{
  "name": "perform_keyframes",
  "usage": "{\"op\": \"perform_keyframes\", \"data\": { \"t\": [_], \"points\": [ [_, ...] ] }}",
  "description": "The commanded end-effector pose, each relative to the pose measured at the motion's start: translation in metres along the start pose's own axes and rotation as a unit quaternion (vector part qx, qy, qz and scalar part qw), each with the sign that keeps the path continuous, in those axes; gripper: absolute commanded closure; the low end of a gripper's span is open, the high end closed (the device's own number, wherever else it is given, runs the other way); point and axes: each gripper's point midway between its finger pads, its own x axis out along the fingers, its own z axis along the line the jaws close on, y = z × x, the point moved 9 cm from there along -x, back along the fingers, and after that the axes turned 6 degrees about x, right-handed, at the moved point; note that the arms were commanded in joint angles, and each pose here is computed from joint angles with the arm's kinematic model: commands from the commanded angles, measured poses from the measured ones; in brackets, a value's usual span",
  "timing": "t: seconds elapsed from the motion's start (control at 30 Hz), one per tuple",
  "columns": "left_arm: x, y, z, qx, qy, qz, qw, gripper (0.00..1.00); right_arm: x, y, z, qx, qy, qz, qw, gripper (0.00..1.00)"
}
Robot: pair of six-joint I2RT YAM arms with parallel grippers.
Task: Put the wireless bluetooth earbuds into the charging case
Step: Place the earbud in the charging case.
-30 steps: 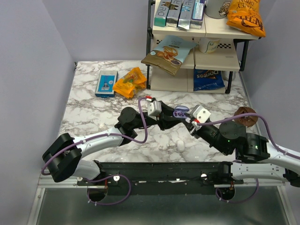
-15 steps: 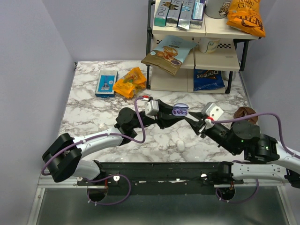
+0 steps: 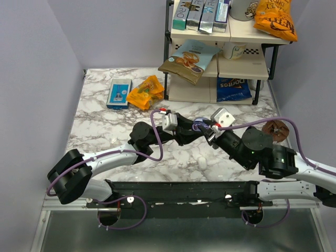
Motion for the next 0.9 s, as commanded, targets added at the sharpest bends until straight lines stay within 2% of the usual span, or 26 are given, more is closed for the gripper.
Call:
{"op": "perform_keyframes", "data": {
  "t": [0.0, 0.33, 0.37, 0.43, 0.5, 0.6, 0.7, 0.73, 0.87],
  "points": [
    [0.0, -0.013, -0.002, 0.016, 0.007, -0.026, 1.0, 1.0, -0.001, -0.013, -0.005, 0.01, 0.019, -0.018, 1.0, 0.64],
    [0.001, -0.012, -0.002, 0.013, 0.009, -0.026, 1.0, 1.0, -0.005, -0.018, -0.011, 0.024, 0.039, -0.036, 0.998, 0.64],
    [0.001, -0.011, -0.002, 0.012, 0.008, -0.026, 1.0, 1.0, -0.006, -0.019, -0.012, 0.025, 0.036, -0.039, 0.998, 0.69],
    [0.001, -0.011, -0.003, 0.01, 0.014, -0.024, 1.0, 1.0, -0.008, -0.021, -0.012, 0.026, 0.026, -0.045, 0.998, 0.85],
    [0.0, -0.011, -0.007, 0.005, 0.032, -0.022, 0.999, 1.0, -0.016, -0.029, -0.01, 0.029, -0.026, -0.061, 0.997, 0.86],
    [0.001, -0.015, -0.01, -0.018, 0.06, -0.005, 0.998, 1.0, -0.031, -0.046, -0.014, 0.036, -0.087, -0.066, 0.993, 0.86],
    [-0.001, -0.02, -0.014, -0.033, 0.097, -0.001, 0.995, 1.0, -0.044, -0.058, -0.017, 0.051, -0.124, -0.05, 0.99, 0.8],
    [-0.003, -0.022, -0.017, -0.051, 0.114, -0.001, 0.992, 1.0, -0.046, -0.06, -0.016, 0.061, -0.132, -0.043, 0.988, 0.74],
    [-0.01, -0.029, -0.02, -0.096, 0.156, -0.009, 0.983, 1.0, -0.05, -0.064, -0.009, 0.08, -0.175, 0.007, 0.981, 0.67]
  ]
}}
